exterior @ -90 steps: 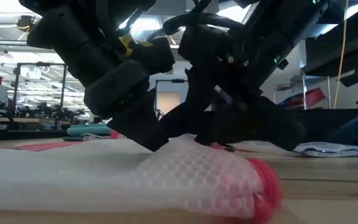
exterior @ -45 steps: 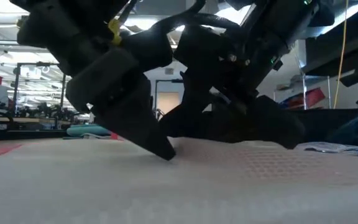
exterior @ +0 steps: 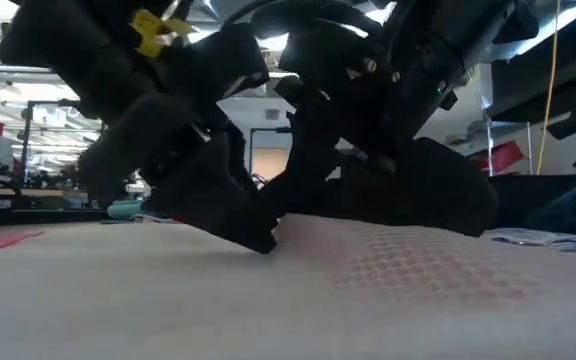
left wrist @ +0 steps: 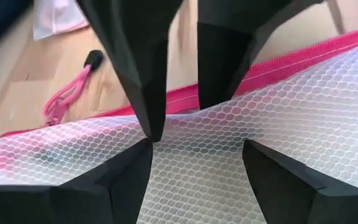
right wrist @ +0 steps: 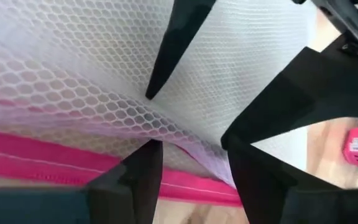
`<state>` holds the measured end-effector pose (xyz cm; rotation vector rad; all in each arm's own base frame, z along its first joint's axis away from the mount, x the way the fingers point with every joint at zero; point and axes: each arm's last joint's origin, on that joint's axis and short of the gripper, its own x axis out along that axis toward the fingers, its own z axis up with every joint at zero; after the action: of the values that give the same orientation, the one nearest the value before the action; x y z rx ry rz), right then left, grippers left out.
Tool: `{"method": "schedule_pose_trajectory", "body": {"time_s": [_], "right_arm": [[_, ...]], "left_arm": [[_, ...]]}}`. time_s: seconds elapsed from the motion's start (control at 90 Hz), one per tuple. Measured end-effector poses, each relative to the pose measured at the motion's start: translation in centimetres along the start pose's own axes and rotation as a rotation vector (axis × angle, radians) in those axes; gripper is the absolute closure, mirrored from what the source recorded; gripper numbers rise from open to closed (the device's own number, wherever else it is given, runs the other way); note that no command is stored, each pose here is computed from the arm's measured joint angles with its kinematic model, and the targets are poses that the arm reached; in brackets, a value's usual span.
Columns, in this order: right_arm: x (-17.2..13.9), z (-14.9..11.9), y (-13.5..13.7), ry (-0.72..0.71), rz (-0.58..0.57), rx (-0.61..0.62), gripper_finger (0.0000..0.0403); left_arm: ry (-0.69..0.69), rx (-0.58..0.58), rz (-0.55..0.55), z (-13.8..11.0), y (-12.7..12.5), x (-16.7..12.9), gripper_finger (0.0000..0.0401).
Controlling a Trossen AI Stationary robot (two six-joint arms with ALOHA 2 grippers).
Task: Unpack backpack
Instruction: Remove the black pen from the transparent zip bag
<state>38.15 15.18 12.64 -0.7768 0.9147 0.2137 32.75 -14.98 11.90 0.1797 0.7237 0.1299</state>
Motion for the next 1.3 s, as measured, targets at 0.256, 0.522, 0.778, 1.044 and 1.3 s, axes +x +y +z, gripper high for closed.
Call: {"method": "schedule_pose_trajectory", "body": {"time_s": [0.256, 0.522, 0.778, 1.044, 1.3], "right_arm": [[0.0, 0.5, -0.1, -0.061, 0.016, -0.001, 0.0237], [-0.1, 1.2, -0.2, -0.144, 0.035, 0.007, 0.0237], [-0.1, 1.6, -0.4, -0.193, 0.038, -0.003, 0.0237], [-0.2, 1.5, -0.4, -0.186, 0.022, 0.006, 0.0237], [0.5, 1.1, -0.1, -0.135, -0.014, 0.018, 0.0237]], "left_arm": [[-0.014, 0.041, 0.045, 0.0, -0.2, -0.2, 0.0162], [-0.011, 0.037, 0.046, 0.0, -0.1, -0.2, 0.0162], [0.005, 0.041, 0.06, -0.2, 0.0, -0.2, 0.0162], [0.021, 0.034, 0.068, -0.3, 0.0, -0.2, 0.0162], [0.023, 0.004, 0.071, -0.4, 0.1, -0.2, 0.0162]]}}
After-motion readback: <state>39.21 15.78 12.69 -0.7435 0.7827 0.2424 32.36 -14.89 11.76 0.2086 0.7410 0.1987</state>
